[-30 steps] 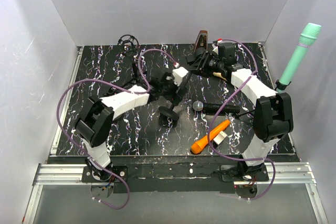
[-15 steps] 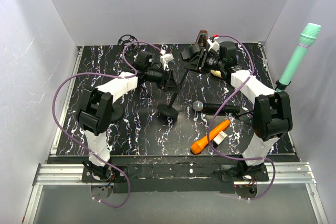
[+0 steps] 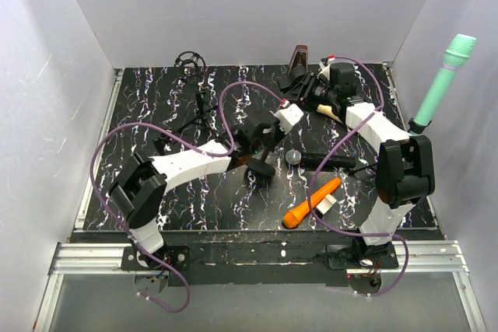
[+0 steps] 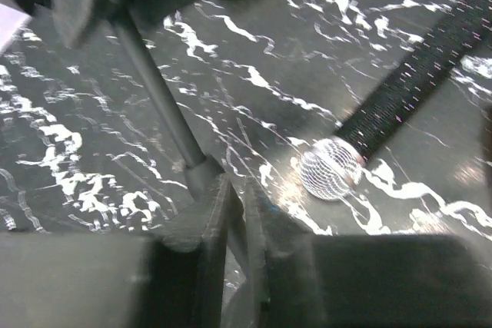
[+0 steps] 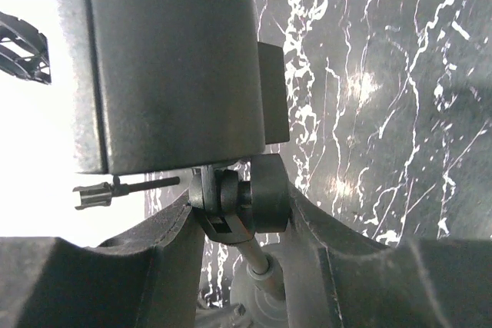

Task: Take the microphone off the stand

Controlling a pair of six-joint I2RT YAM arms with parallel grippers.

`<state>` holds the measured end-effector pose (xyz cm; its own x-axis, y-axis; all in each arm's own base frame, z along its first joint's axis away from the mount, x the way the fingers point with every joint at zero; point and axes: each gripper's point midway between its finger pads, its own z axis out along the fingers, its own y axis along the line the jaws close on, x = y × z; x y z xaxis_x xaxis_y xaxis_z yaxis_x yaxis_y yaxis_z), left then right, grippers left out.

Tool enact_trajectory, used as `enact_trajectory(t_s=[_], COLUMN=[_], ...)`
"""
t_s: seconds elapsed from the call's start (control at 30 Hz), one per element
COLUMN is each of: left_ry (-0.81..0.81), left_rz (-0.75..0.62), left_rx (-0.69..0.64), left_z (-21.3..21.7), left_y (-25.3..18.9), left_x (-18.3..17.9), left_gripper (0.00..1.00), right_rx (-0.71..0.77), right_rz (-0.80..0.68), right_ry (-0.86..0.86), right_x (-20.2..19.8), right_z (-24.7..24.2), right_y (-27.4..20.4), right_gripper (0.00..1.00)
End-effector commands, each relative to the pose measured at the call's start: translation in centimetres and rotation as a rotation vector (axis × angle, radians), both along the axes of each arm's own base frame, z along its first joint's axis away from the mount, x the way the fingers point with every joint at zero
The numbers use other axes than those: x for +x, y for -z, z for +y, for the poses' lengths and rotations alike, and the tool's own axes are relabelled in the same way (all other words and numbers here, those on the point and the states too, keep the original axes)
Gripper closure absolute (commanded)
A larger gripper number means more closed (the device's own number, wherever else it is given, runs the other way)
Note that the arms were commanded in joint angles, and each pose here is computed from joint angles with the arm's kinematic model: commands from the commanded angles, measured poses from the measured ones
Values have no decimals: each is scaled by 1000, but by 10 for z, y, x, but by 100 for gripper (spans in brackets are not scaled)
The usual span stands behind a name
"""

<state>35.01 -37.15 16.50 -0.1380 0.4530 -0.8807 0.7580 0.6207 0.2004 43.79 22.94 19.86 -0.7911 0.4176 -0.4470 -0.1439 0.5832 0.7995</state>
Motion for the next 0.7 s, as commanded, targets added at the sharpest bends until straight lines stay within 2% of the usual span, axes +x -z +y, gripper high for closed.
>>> enact_trajectory(t_s=[0.0, 0.07, 0.1, 0.13, 0.2, 0.3, 0.4, 0.53, 0.67], left_ry=[-350, -332, -287, -234, -104, 114, 235, 326, 341], left_rz=[-228, -158, -103, -32, 137, 378, 469, 499, 534], left_rx=[121, 95, 82, 71, -7, -132, -204, -256, -304], left_z=[61, 59, 55, 54, 47, 36, 32, 20, 3], left_y=[-26, -17, -12, -5, 0, 0, -4, -3, 5], left_x=[47, 40, 34, 29, 12, -14, -23, -22, -16], left_gripper=[100, 100, 89, 61, 31, 13, 12, 15, 32], right_rx=[47, 43, 42, 42, 42, 53, 58, 61, 60], right_rz=[55, 57, 57, 49, 39, -10, -28, -41, -34], right_ry=[1, 3, 0, -2, -16, -55, -74, -86, -91], right_x=[-7, -7, -7, -8, -10, -12, -13, -12, -12], right_z=[17, 16, 16, 16, 17, 20, 21, 23, 24], right_y=[-18, -15, -14, -15, -13, -18, -18, -20, -20], right_gripper=[99, 99, 99, 99, 99, 99, 99, 99, 99])
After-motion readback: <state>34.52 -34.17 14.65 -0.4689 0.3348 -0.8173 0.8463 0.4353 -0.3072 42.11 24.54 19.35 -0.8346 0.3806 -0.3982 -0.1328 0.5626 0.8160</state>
